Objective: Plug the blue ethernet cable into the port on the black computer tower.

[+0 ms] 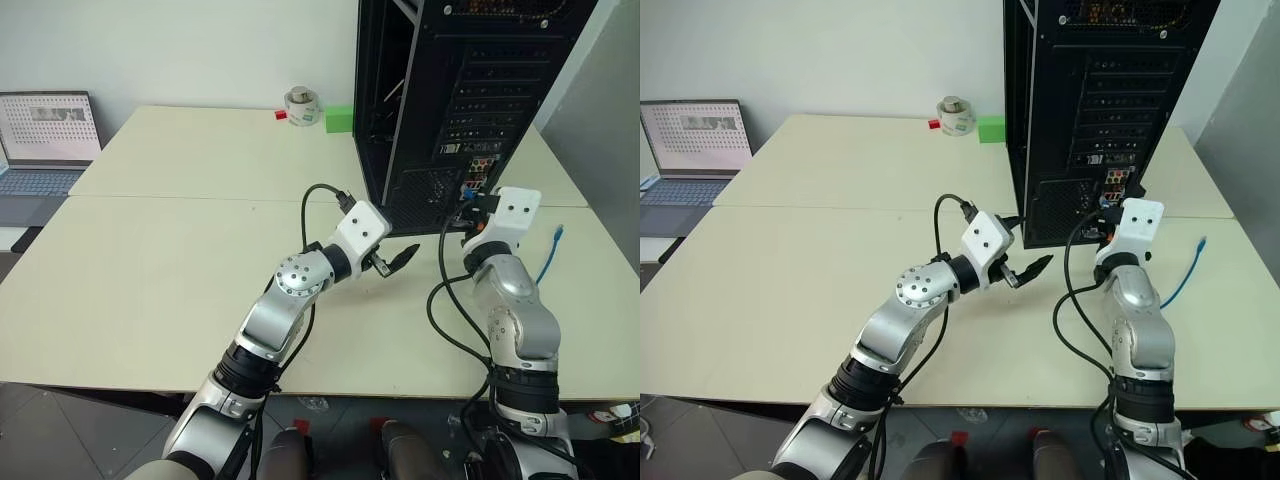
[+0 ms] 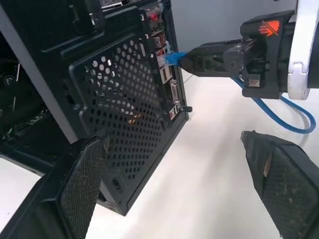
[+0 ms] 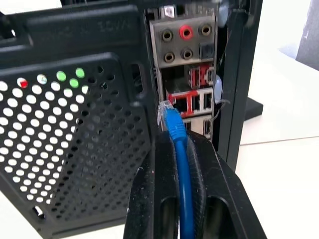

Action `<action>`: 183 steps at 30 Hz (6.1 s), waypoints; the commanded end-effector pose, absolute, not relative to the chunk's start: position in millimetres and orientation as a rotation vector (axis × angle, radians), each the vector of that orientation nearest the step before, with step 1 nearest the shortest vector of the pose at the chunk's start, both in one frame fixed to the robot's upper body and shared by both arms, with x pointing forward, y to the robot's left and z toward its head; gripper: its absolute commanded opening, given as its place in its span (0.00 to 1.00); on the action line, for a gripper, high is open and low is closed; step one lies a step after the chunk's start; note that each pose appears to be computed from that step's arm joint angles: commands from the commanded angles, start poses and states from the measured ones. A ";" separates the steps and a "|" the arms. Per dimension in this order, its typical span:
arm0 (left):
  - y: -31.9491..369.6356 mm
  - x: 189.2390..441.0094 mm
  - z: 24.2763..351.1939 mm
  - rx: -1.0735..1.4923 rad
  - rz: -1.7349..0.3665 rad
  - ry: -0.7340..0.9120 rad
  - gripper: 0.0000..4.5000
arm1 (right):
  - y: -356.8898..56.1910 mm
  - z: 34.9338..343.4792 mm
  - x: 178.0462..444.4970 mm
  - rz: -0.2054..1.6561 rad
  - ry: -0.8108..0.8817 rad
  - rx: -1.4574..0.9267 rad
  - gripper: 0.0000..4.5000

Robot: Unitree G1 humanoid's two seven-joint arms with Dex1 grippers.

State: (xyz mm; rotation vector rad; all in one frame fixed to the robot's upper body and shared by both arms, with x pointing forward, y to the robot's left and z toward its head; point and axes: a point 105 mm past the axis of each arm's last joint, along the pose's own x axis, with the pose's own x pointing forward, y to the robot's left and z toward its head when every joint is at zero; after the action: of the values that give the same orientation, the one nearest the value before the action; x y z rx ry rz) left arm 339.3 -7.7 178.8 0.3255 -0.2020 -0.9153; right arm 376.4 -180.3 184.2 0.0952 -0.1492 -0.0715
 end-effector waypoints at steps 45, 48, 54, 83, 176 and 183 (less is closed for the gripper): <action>-6.4 337.0 194.3 0.343 -0.910 -0.271 0.99 | -169.8 199.7 384.2 -0.097 -0.222 -0.025 0.00; -6.3 337.4 194.1 0.342 -0.908 -0.270 0.99 | -172.3 199.5 383.1 -0.113 -0.225 -0.018 0.00; -4.7 338.6 193.8 0.342 -0.901 -0.267 0.99 | -175.9 202.0 375.7 -0.136 -0.229 0.012 0.00; -3.0 340.2 192.6 0.355 -0.897 -0.261 0.99 | -175.0 201.6 378.8 -0.142 -0.206 0.045 0.00; -1.2 342.1 193.0 0.354 -0.892 -0.265 1.00 | -153.9 196.3 398.7 -0.044 -0.148 0.045 0.22; 7.9 349.8 196.2 0.362 -0.870 -0.265 1.00 | -168.9 195.2 387.5 -0.018 -0.140 0.007 0.57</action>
State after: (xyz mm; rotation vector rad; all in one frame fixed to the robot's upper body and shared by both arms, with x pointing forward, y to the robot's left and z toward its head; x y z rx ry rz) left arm 349.3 5.4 177.2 0.3605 -0.1921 -0.8810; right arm 395.8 -164.0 175.4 0.0126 -0.0715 -0.0346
